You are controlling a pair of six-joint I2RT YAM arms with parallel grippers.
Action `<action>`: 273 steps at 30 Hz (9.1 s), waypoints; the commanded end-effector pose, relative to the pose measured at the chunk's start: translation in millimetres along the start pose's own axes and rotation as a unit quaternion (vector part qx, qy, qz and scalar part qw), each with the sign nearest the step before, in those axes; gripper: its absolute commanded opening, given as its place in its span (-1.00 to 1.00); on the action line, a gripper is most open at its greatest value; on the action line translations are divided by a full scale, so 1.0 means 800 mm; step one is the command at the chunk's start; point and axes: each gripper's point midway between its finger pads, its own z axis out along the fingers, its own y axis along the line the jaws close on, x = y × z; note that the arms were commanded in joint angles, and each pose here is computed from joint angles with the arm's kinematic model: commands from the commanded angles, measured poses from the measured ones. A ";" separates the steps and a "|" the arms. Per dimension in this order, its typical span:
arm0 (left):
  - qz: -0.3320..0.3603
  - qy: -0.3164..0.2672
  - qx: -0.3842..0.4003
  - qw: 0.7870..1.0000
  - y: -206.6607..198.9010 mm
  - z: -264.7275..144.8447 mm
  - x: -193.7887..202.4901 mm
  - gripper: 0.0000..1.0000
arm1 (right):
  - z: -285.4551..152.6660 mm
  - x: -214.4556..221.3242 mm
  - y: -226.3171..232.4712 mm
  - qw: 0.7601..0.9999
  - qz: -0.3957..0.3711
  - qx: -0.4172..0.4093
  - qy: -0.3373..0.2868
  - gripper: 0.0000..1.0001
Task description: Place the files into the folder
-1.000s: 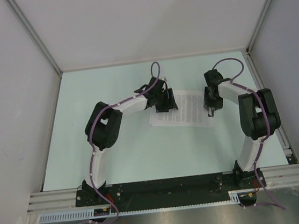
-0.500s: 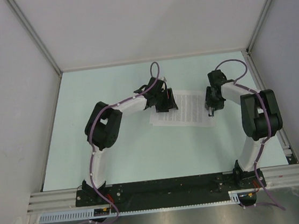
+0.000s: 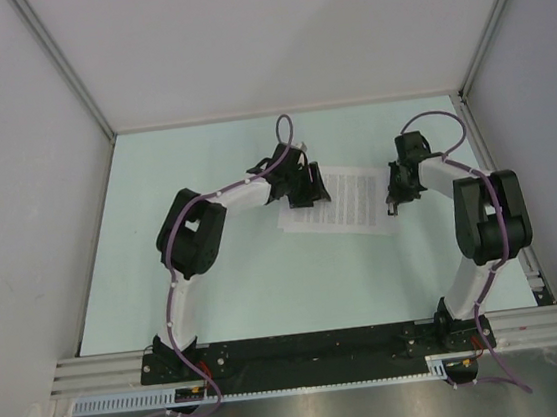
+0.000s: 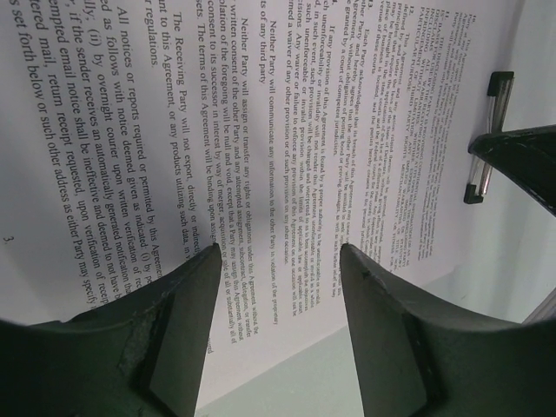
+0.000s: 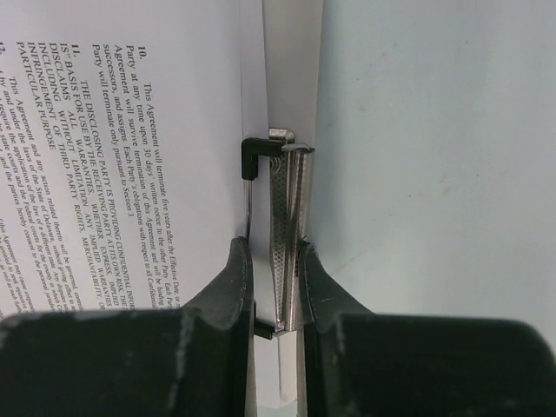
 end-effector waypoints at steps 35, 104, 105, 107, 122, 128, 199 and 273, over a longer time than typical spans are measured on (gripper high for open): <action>-0.096 0.070 -0.034 0.992 0.041 0.022 0.044 0.43 | -0.014 0.005 0.043 0.963 0.087 -0.252 -0.045 -1.00; -0.001 -0.040 -0.101 0.994 0.038 -0.102 -0.077 0.82 | -0.005 0.015 0.031 0.974 0.081 -0.209 -0.022 -1.00; -0.002 -0.045 -0.094 0.995 0.035 -0.100 -0.079 0.80 | -0.005 0.014 0.030 0.974 0.082 -0.208 -0.023 -1.00; -0.003 -0.043 -0.097 0.994 0.038 -0.097 -0.073 0.76 | -0.006 0.014 0.033 0.973 0.085 -0.212 -0.021 -1.00; -0.001 -0.038 -0.157 0.987 0.090 -0.073 -0.057 0.63 | -0.025 0.001 0.047 0.964 0.084 -0.250 -0.039 -1.00; -0.001 -0.034 -0.161 0.986 0.096 -0.065 -0.055 0.66 | -0.029 0.002 0.052 0.960 0.086 -0.264 -0.043 -1.00; 0.095 -0.122 0.058 0.986 -0.002 -0.303 0.031 0.96 | -0.144 0.066 0.144 0.992 0.050 -0.112 -0.034 0.73; 0.216 -0.552 0.086 0.801 -0.120 -0.731 -0.028 0.99 | -0.554 -0.035 0.129 0.888 -0.096 -0.217 -0.394 1.00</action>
